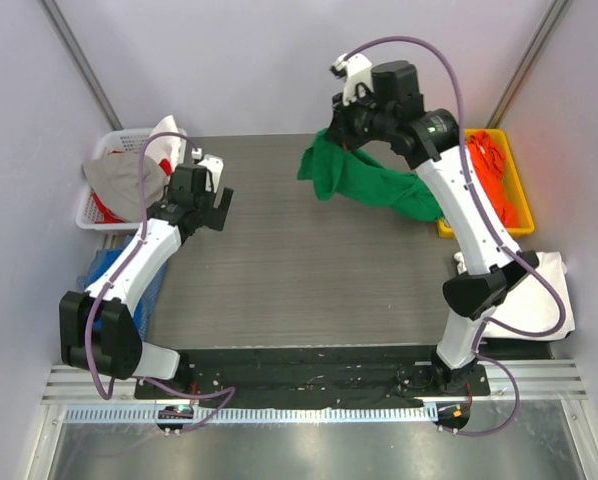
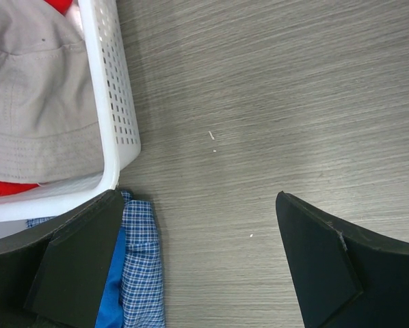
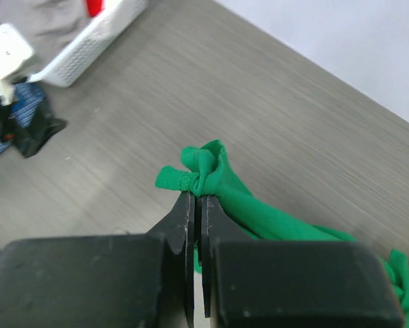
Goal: Fold and stack the t-shirts
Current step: Move the tshirt to the center of the board
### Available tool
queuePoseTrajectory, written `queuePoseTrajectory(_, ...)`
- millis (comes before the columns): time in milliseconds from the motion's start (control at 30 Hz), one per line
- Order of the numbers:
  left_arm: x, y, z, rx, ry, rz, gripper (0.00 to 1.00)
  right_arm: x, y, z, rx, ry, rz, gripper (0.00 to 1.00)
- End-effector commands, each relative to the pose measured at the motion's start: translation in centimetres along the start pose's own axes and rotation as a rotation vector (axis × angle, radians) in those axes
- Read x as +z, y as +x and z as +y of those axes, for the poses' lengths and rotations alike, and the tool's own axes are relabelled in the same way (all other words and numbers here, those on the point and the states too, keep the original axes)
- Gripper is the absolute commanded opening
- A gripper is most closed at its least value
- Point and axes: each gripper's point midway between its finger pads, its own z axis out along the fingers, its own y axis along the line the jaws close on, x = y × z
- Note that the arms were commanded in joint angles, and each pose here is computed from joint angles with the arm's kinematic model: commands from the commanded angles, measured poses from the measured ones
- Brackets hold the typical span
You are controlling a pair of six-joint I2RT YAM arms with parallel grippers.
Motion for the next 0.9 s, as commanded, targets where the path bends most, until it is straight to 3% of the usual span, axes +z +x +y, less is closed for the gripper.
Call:
queuePoseTrajectory(0, 0.0, -1.7, 0.9, -0.024, -0.051, -0.073, 1.0, 1.6, -1.9, 5.8, -0.054, -0.142, -0.052, 0.01)
queuePoseTrajectory(233, -0.6, -1.9, 2.8, -0.087, -0.16, -0.113, 1.0, 6.4, -1.4, 10.7, -0.098, -0.212, -0.039, 0.01)
queuePoseTrajectory(467, -3.1, -1.8, 4.6, -0.14, -0.242, -0.233, 1.0, 12.9, 3.8, 12.7, -0.114, -0.238, 0.07, 0.01)
queuePoseTrajectory(700, -4.5, -0.6, 5.0, -0.112, -0.256, -0.218, 1.0, 18.8, 9.0, 12.6, -0.121, -0.214, 0.165, 0.01)
queuePoseTrajectory(867, -4.7, -0.3, 3.9, -0.11, -0.188, -0.205, 0.99, 20.2, 11.8, 13.7, -0.127, -0.231, 0.223, 0.22)
